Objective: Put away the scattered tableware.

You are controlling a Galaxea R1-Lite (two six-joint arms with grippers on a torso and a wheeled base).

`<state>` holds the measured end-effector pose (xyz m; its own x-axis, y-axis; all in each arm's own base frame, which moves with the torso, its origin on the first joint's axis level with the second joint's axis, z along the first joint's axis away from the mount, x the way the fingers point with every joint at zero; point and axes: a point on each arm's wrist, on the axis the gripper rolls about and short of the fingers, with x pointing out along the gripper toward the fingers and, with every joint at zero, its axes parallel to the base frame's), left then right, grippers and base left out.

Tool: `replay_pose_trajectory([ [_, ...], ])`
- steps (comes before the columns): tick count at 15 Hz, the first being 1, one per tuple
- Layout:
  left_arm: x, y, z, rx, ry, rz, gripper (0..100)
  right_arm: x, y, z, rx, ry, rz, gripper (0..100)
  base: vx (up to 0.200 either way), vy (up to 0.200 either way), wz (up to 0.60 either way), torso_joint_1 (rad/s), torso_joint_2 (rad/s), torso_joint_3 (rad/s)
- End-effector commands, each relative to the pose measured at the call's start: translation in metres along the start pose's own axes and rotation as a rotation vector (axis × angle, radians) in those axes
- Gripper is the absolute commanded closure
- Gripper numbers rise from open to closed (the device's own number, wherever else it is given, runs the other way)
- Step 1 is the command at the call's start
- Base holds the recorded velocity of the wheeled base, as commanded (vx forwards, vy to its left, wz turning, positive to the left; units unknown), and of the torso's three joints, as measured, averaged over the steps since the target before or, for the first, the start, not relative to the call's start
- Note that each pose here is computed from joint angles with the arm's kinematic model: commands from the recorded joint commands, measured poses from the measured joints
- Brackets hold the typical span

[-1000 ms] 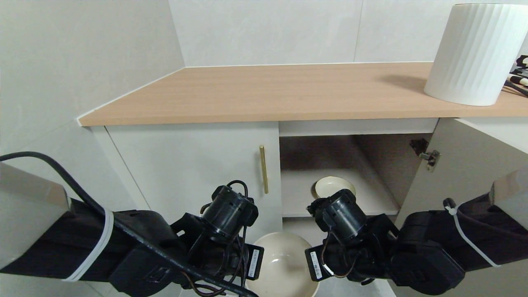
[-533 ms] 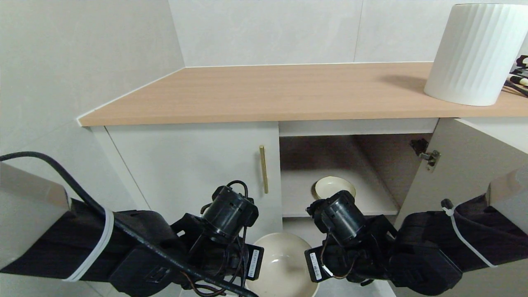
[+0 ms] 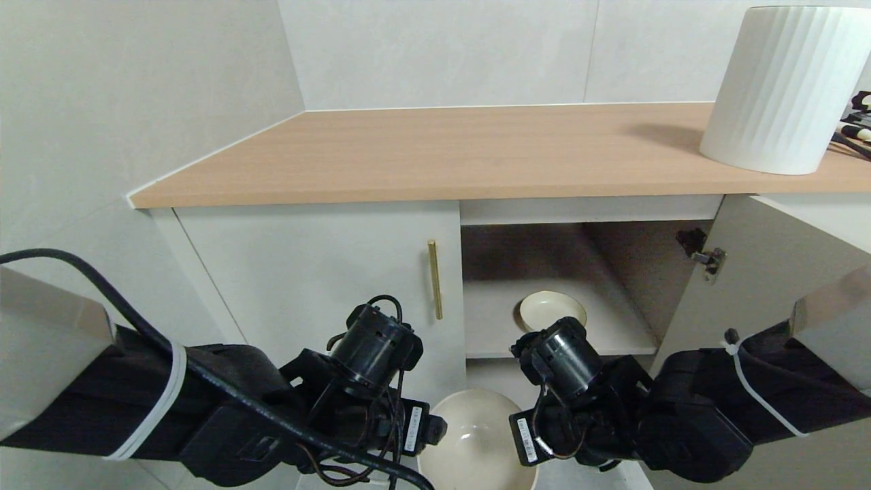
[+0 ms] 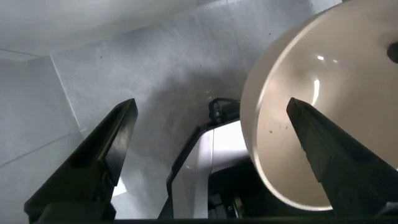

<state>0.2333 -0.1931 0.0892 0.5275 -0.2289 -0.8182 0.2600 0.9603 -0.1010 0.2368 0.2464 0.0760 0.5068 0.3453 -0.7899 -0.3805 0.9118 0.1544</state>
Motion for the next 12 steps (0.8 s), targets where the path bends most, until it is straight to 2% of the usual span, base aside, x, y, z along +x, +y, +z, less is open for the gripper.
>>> replay_pose_trajectory([
  [1,0.000,0.000,0.000,-0.001,-0.001,-0.003,0,0.009,-0.006,-0.001,0.007,0.009,-0.038,100,0.000,0.000,0.00,0.000,0.00,0.000],
  [3,-0.001,0.000,0.000,-0.001,-0.003,-0.004,0,0.023,-0.019,0.006,0.038,-0.002,-0.113,100,0.000,0.000,0.00,0.000,0.00,0.000],
  [7,-0.002,0.000,0.001,-0.002,-0.007,-0.006,0,0.042,-0.073,0.037,0.190,-0.068,-0.218,100,0.000,0.000,0.00,0.000,0.00,0.000],
  [9,-0.002,0.000,0.001,-0.002,-0.007,-0.006,0,0.052,-0.094,0.052,0.314,-0.191,-0.219,100,0.000,0.000,0.00,0.000,0.00,0.000],
  [12,-0.002,0.000,0.001,-0.002,-0.006,-0.005,0,0.058,-0.117,0.068,0.402,-0.344,-0.229,100,0.000,0.000,0.00,0.000,0.00,0.000],
])
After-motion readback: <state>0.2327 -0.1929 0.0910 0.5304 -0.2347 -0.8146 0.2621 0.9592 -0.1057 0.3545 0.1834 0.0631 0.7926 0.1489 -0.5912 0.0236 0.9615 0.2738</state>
